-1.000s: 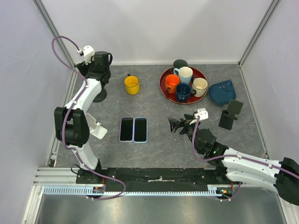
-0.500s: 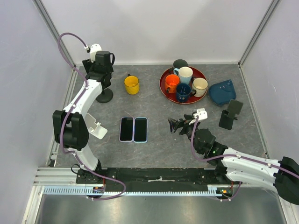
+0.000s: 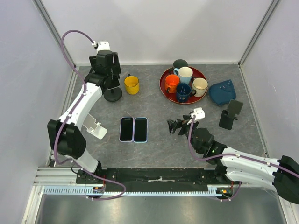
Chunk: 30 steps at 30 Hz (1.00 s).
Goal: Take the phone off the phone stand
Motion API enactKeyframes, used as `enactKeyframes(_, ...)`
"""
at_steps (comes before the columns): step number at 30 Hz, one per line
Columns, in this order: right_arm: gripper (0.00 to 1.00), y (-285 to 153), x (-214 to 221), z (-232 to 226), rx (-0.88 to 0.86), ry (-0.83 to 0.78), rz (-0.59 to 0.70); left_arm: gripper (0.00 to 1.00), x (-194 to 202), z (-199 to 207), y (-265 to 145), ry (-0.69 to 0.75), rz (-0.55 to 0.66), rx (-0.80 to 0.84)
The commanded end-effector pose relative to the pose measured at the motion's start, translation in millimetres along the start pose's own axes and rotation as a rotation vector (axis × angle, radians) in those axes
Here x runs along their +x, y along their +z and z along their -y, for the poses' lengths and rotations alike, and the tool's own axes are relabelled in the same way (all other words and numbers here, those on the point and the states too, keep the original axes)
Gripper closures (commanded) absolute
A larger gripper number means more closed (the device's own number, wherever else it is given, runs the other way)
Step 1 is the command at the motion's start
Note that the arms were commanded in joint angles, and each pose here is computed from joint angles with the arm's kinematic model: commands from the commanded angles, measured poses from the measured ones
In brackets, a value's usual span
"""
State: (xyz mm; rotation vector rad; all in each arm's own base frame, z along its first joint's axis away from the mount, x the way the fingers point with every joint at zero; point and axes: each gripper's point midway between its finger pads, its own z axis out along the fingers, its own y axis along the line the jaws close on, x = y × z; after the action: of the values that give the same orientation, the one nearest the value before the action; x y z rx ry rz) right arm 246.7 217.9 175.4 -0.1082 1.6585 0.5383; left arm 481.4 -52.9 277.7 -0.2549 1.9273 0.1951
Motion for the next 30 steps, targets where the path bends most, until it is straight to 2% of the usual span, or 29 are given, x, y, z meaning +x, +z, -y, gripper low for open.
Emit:
enactKeyframes(1, 0.02, 3, -26, -14, -0.037, 0.010, 0.043, 0.93, -80, 20, -57, -0.006, 0.214, 0.161)
enactKeyframes(5, 0.02, 2, -39, -22, -0.067, 0.002, 0.051, 0.93, -70, 60, -88, 0.075, 0.204, 0.307)
enactKeyframes(13, 0.02, -8, -52, -22, -0.072, -0.012, 0.036, 0.93, -55, 133, -155, 0.121, 0.198, 0.615)
enactKeyframes(20, 0.02, -22, -55, -10, -0.056, 0.001, 0.044, 0.93, -15, 202, -210, 0.223, 0.152, 0.870)
enactKeyframes(30, 0.02, -38, -54, 14, -0.001, 0.002, 0.096, 0.93, 36, 262, -251, 0.312, 0.144, 1.079)
